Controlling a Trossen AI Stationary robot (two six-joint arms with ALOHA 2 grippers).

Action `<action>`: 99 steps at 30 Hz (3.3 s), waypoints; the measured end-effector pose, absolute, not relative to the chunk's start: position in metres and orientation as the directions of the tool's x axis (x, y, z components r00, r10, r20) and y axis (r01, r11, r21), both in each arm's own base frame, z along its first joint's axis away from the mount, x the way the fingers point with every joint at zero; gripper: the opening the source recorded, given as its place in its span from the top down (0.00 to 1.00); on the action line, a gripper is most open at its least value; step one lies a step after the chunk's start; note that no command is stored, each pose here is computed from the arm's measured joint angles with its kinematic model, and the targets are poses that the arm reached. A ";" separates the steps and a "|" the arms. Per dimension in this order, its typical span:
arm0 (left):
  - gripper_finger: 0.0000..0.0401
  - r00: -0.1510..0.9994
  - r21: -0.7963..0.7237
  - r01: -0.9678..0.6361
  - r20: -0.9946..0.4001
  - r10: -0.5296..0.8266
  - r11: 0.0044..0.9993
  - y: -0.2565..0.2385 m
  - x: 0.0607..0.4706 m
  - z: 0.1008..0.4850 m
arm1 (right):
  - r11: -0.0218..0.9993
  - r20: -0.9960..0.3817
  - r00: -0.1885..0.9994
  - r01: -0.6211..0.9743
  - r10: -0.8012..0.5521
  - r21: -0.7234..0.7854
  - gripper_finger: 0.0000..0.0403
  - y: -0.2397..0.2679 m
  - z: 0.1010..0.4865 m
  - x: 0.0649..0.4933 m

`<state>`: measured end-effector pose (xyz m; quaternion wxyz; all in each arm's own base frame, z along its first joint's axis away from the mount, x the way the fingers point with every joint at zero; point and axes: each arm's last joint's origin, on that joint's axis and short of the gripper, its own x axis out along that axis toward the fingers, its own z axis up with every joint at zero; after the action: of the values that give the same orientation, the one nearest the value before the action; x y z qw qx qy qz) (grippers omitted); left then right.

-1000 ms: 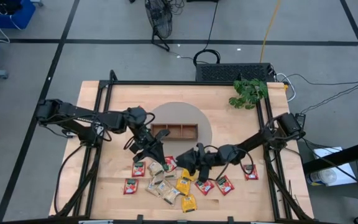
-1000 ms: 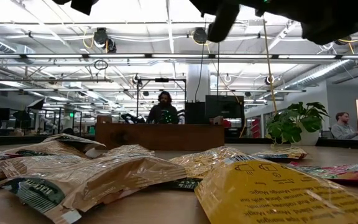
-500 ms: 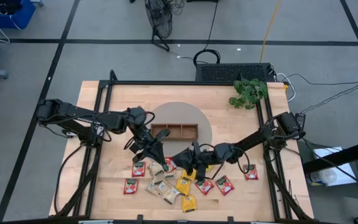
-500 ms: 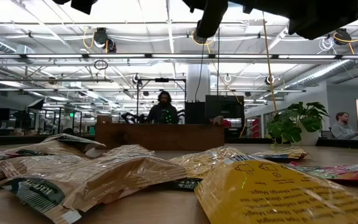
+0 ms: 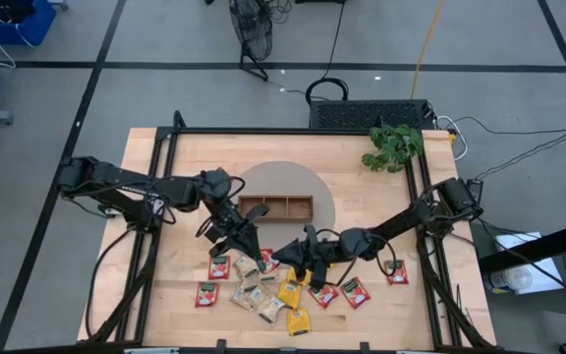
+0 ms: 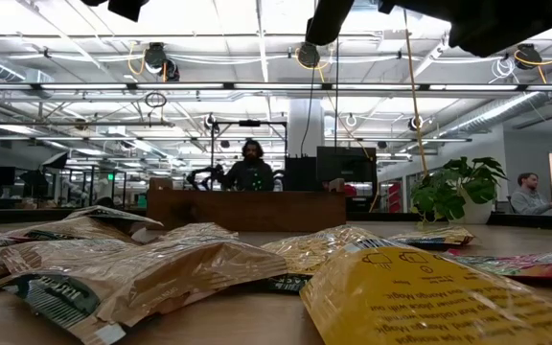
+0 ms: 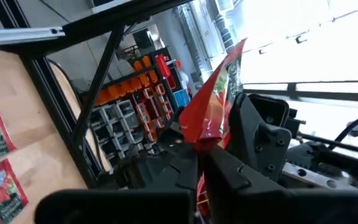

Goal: Pick & Place Tea
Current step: Put the red tea bag into the wooden organizer

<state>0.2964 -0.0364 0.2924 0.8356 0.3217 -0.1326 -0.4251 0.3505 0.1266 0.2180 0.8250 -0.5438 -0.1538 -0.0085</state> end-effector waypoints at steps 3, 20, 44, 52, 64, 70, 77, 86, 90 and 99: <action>0.99 0.624 0.625 0.630 -0.055 -0.779 0.461 -0.035 0.297 0.292 | 0.394 0.238 0.969 0.192 0.072 -0.899 0.99 0.126 0.218 0.352; 0.83 0.808 0.507 0.524 -0.042 -0.587 0.685 -0.030 0.297 0.300 | 0.078 -0.112 0.832 -0.083 -0.543 -0.993 1.00 0.109 0.181 0.348; 0.87 0.920 0.097 -0.361 -0.123 0.371 0.927 -0.002 0.301 0.297 | 0.091 0.009 0.553 0.152 -0.833 -0.984 1.00 0.051 0.209 0.353; 0.55 0.856 -0.036 -0.459 -0.286 0.431 0.888 0.020 0.301 0.320 | 0.104 0.016 0.575 0.175 -0.818 -0.979 1.00 0.043 0.210 0.355; 0.32 0.858 -0.420 -0.344 -0.505 0.099 0.840 0.080 0.285 0.350 | 0.113 0.020 0.633 0.169 -0.774 -0.979 1.00 0.050 0.209 0.356; 0.38 0.848 -0.526 -0.362 -0.529 0.038 0.769 0.096 0.282 0.339 | 0.110 0.042 0.635 0.198 -0.771 -0.974 1.00 0.050 0.213 0.355; 0.41 0.853 -0.536 -0.335 -0.522 0.008 0.775 0.093 0.291 0.332 | 0.096 0.089 0.672 0.233 -0.735 -0.968 1.00 0.051 0.220 0.356; 0.41 0.876 -0.564 -0.240 -0.476 -0.074 0.790 0.084 0.303 0.331 | 0.094 0.091 0.683 0.230 -0.725 -0.969 1.00 0.050 0.220 0.356; 0.41 0.874 -0.575 -0.250 -0.480 -0.073 0.779 0.084 0.303 0.330 | 0.093 0.091 0.679 0.230 -0.729 -0.969 1.00 0.049 0.220 0.356; 0.51 0.858 -0.599 -0.273 -0.506 -0.091 0.753 0.083 0.302 0.327 | 0.091 0.090 0.667 0.232 -0.740 -0.968 1.00 0.045 0.220 0.357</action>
<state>0.3017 0.0830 0.3275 0.8988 -0.3481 0.2618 0.0506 0.3567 0.0454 0.2197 0.7054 -0.5794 0.2192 -0.3445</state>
